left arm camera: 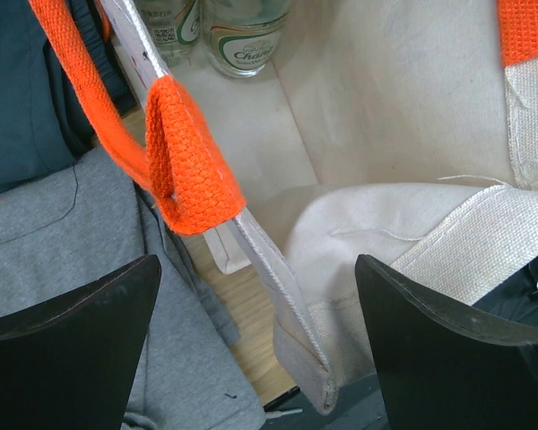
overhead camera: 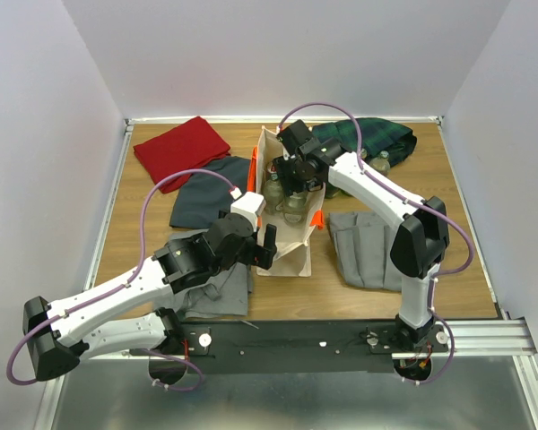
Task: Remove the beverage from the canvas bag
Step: Adjust the drink in the canvas bag.
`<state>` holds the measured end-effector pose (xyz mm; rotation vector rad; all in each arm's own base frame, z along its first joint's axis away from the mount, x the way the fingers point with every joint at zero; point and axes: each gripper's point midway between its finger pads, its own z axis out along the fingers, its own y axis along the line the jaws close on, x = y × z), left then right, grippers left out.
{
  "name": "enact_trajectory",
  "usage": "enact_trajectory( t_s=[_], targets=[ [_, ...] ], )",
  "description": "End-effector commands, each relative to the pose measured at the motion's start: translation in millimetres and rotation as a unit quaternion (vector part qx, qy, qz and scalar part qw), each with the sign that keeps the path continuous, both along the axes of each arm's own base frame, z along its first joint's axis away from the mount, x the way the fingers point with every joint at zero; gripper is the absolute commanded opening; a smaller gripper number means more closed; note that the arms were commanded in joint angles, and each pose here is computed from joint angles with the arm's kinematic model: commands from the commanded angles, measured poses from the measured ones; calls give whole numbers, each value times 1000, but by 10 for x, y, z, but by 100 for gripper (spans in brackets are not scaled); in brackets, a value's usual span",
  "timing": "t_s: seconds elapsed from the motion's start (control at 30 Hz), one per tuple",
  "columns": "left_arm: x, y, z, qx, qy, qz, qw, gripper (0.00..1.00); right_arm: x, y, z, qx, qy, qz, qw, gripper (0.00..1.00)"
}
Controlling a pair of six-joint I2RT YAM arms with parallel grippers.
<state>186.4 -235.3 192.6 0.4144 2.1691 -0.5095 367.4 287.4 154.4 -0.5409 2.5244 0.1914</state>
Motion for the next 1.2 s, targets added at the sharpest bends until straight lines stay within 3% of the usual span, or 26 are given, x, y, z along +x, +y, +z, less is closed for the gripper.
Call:
enact_trajectory(
  t_s=[0.0, 0.47, 0.63, 0.77, 1.17],
  targets=[
    [-65, 106, -190, 44, 17, -8, 999, 99, -115, -69, -219, -33, 39, -3, 999, 61],
    [-71, 145, -199, 45, 16, -3, 999, 99, -169, -91, -301, -42, 53, 0, 998, 50],
    [-69, 142, -197, 46, 16, -3, 999, 99, -196, -104, -315, -44, 57, 1, 997, 30],
    [-72, 146, -205, 48, 17, -3, 999, 99, -203, -108, -309, -43, 57, 2, 997, 1],
    [-76, 156, -189, 44, 16, 0, 999, 99, -118, -45, -39, -26, 29, 5, 999, 1]
  ],
)
